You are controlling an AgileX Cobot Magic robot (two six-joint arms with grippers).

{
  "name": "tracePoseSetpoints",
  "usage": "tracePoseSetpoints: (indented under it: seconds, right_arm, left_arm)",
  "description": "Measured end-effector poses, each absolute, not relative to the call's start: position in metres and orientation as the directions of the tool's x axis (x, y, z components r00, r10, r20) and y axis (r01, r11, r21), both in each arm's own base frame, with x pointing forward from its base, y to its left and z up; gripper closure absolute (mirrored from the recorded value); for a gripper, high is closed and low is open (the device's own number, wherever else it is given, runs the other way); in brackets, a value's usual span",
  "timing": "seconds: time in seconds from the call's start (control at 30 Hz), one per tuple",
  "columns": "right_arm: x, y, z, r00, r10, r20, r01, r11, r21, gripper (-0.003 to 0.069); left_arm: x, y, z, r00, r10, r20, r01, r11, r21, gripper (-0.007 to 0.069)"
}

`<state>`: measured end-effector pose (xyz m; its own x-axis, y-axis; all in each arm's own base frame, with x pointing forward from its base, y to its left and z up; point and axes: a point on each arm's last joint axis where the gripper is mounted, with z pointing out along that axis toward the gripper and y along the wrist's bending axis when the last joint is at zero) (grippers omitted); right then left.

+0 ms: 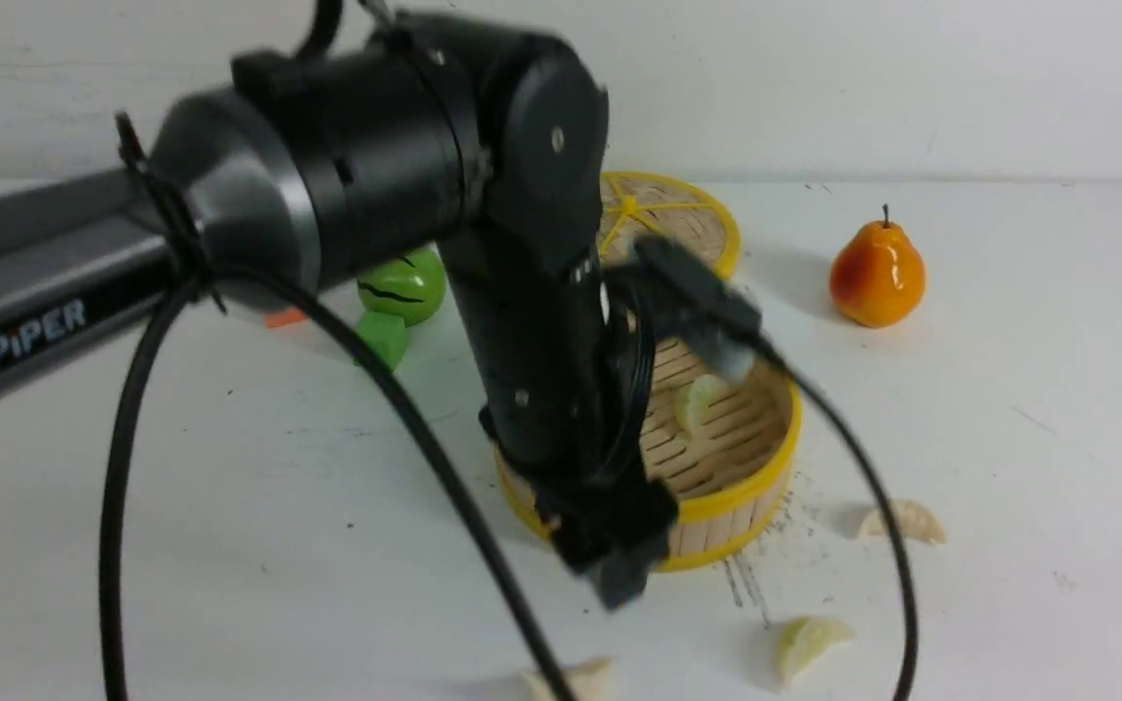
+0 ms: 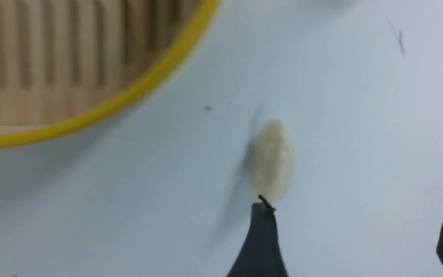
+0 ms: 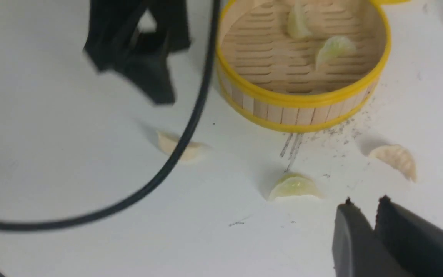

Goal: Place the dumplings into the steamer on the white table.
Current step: 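Reach for and grasp a dumpling on the table with the left gripper, then place the dumpling into the bamboo steamer basket with the left gripper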

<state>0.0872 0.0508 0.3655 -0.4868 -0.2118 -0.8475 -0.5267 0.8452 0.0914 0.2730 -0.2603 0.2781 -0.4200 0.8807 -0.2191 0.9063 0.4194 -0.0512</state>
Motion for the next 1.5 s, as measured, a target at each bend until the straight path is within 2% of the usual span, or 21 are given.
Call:
tracePoseSetpoints:
  seconds: [0.1,0.17,0.4,0.5,0.6,0.73,0.77,0.83,0.9,1.07,1.17,1.23,1.3,1.33,1.43,1.5]
  right_arm:
    - [0.077,0.046,0.369,-0.45,-0.22,-0.865,-0.523,0.851,0.055,0.0564]
    - [0.073,0.045,0.37,-0.437,-0.218,-0.872,-0.522,0.851,0.049,0.0564]
    - [0.075,0.045,0.359,-0.46,-0.224,-0.859,-0.518,0.854,0.055,0.0562]
    - [0.077,0.045,0.352,-0.473,-0.223,-0.852,-0.513,0.856,0.06,0.0562]
    - [0.079,0.046,0.347,-0.479,-0.222,-0.849,-0.509,0.859,0.062,0.0558]
    - [0.08,0.045,0.346,-0.472,-0.215,-0.855,-0.503,0.862,0.061,0.0554]
    - [0.08,0.045,0.346,-0.468,-0.213,-0.858,-0.502,0.863,0.06,0.0554]
    - [0.081,0.045,0.346,-0.466,-0.211,-0.859,-0.501,0.863,0.06,0.0554]
    - [0.081,0.045,0.346,-0.46,-0.206,-0.864,-0.498,0.865,0.059,0.0554]
    - [0.083,0.045,0.347,-0.449,-0.199,-0.871,-0.494,0.868,0.056,0.0553]
    - [0.083,0.045,0.347,-0.446,-0.197,-0.873,-0.493,0.869,0.056,0.0553]
    - [0.083,0.045,0.347,-0.445,-0.196,-0.874,-0.492,0.869,0.056,0.0553]
    - [0.083,0.045,0.347,-0.445,-0.194,-0.874,-0.492,0.869,0.057,0.0552]
    - [0.083,0.045,0.347,-0.445,-0.194,-0.874,-0.492,0.869,0.057,0.0552]
    - [0.083,0.045,0.347,-0.445,-0.193,-0.874,-0.491,0.869,0.058,0.0548]
    - [0.083,0.045,0.347,-0.449,-0.187,-0.874,-0.488,0.87,0.064,0.0547]
  left_arm:
    - [0.267,-0.259,0.245,-0.358,0.915,-0.187,0.934,0.352,-0.068,0.0067]
    - [0.27,-0.26,0.226,-0.339,0.921,-0.193,0.941,0.335,-0.055,0.0067]
    - [0.282,-0.27,0.185,-0.341,0.922,-0.183,0.94,0.339,-0.045,0.0067]
    - [0.285,-0.271,0.165,-0.357,0.924,-0.136,0.934,0.351,-0.067,0.0082]
    - [0.285,-0.271,0.164,-0.416,0.9,-0.134,0.909,0.41,-0.069,0.0151]
    - [0.287,-0.27,0.167,-0.465,0.881,-0.092,0.885,0.46,-0.068,0.0377]
    - [0.288,-0.271,0.171,-0.473,0.877,-0.084,0.881,0.469,-0.068,0.0397]
    - [0.29,-0.272,0.178,-0.483,0.873,-0.074,0.875,0.479,-0.066,0.0398]
    - [0.299,-0.276,0.204,-0.516,0.85,-0.105,0.856,0.515,-0.041,0.0395]
    - [0.332,-0.281,0.273,-0.645,0.687,-0.335,0.734,0.679,-0.019,0.0395]
    - [0.356,-0.274,0.293,-0.731,0.533,-0.426,0.613,0.787,-0.067,0.0395]
    - [0.377,-0.27,0.29,-0.784,0.425,-0.452,0.52,0.848,-0.105,0.0395]
    - [0.391,-0.267,0.278,-0.81,0.379,-0.448,0.473,0.873,-0.116,0.0395]
    - [0.393,-0.267,0.273,-0.815,0.374,-0.443,0.466,0.877,-0.117,0.0395]
    - [0.407,-0.269,0.233,-0.849,0.364,-0.382,0.427,0.899,-0.092,0.0395]
    - [0.41,-0.269,0.223,-0.852,0.372,-0.368,0.425,0.902,-0.071,0.0395]
